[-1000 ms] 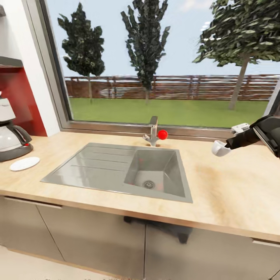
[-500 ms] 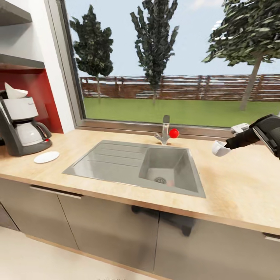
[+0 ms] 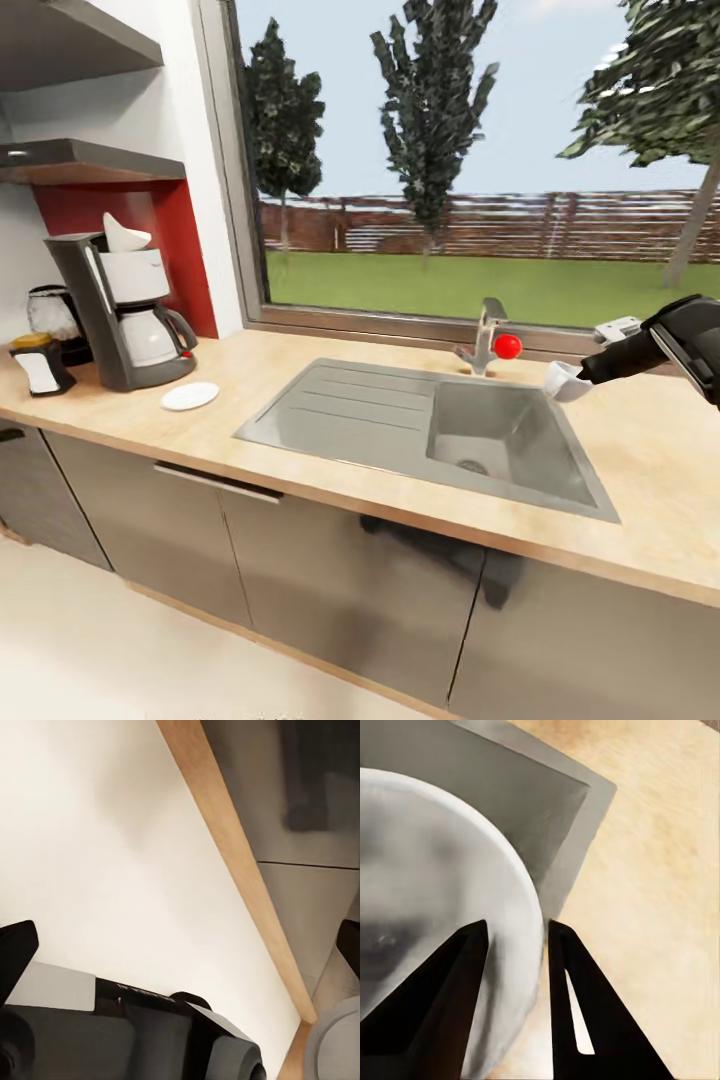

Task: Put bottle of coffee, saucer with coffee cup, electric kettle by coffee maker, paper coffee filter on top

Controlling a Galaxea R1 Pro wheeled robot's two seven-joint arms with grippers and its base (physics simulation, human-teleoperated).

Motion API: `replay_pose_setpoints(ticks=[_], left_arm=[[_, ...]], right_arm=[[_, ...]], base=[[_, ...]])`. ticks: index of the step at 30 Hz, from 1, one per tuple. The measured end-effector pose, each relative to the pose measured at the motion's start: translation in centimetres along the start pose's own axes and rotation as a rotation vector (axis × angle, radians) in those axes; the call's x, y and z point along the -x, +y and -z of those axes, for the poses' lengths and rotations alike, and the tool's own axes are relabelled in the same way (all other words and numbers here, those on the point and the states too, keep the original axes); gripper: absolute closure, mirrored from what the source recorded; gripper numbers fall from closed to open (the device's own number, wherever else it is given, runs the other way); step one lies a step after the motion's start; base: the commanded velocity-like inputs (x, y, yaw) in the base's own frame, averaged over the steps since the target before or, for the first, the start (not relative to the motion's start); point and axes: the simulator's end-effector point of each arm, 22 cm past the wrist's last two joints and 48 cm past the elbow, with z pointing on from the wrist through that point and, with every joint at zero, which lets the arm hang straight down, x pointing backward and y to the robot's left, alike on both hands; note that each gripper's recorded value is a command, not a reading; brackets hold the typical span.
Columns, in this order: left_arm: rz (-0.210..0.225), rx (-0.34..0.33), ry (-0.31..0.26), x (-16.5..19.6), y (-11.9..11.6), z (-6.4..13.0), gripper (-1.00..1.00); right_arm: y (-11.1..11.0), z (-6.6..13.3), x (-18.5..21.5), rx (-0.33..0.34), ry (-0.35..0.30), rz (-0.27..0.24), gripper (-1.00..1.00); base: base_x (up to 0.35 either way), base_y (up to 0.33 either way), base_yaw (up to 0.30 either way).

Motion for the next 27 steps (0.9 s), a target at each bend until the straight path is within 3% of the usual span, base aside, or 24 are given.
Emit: replay_pose_setpoints(ticks=[17, 27], left_arm=[[-0.001, 0.001, -0.001, 0.06, 0.06, 0.06, -1.0], [-0.001, 0.001, -0.001, 0.08, 0.04, 0.06, -1.0]], right_arm=[[0.02, 0.02, 0.03, 0.002, -0.001, -0.001, 1.0], [0.14, 0.01, 0.06, 0.003, -0.002, 0.0, 1.0]], base=[[0.021, 0.29, 0.262], [0.069, 0.309, 0.06]])
